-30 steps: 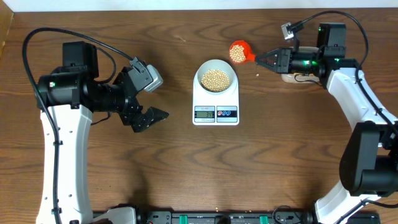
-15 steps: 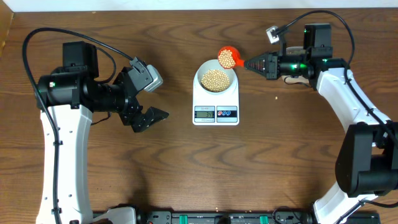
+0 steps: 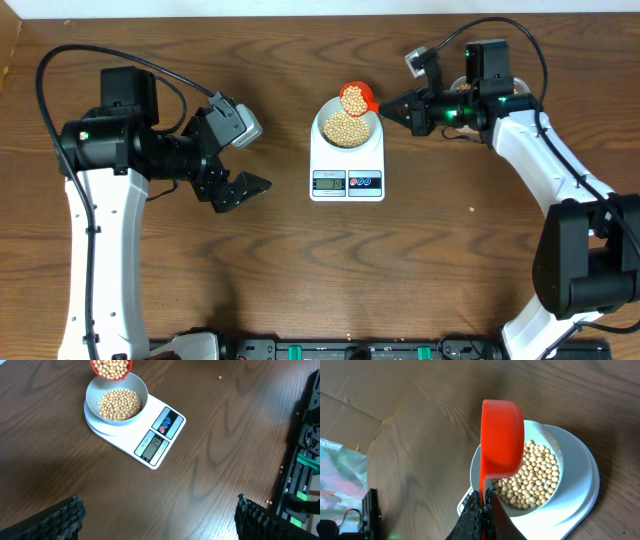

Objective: Scoop item into bowl and weigh 50g on scale
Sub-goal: 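Tilt the red scoop with the right gripper to pour more soybeans into the bowl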

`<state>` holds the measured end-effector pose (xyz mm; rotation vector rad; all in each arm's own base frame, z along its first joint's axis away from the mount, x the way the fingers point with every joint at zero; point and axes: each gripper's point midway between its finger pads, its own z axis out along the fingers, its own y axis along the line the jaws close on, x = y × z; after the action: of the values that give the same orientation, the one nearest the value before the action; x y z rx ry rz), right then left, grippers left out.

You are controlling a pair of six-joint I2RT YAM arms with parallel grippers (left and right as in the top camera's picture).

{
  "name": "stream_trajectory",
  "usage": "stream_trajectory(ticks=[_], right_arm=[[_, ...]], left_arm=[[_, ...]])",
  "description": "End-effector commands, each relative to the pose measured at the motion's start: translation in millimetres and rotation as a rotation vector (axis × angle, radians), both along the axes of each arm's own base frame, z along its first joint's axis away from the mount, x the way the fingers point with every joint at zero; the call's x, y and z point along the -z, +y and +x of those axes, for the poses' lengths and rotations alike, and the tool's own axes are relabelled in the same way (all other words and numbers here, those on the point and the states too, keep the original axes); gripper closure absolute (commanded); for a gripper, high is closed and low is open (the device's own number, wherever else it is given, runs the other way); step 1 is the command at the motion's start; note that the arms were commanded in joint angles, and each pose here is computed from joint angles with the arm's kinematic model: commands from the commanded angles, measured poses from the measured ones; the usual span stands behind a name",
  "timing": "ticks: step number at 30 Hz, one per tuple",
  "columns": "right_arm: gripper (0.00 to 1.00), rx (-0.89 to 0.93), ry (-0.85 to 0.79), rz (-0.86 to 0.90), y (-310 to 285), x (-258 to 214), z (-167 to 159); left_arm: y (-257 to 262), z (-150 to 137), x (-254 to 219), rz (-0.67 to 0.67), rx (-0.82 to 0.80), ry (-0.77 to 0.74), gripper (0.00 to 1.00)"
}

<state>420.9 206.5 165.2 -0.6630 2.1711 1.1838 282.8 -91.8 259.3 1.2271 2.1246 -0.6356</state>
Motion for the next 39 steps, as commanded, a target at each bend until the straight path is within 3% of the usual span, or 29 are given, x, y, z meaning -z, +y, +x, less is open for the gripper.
stream_trajectory(ticks=[1, 39], right_arm=[[0.99, -0.022, -0.018, -0.011, 4.8, 2.7, -3.0], [0.99, -0.045, -0.124, -0.046, 3.4, 1.7, 3.4]], left_arm=[[0.9, -1.6, 2.3, 0.004, 0.003, 0.006, 0.02], [0.9, -1.6, 2.3, 0.004, 0.003, 0.006, 0.02]])
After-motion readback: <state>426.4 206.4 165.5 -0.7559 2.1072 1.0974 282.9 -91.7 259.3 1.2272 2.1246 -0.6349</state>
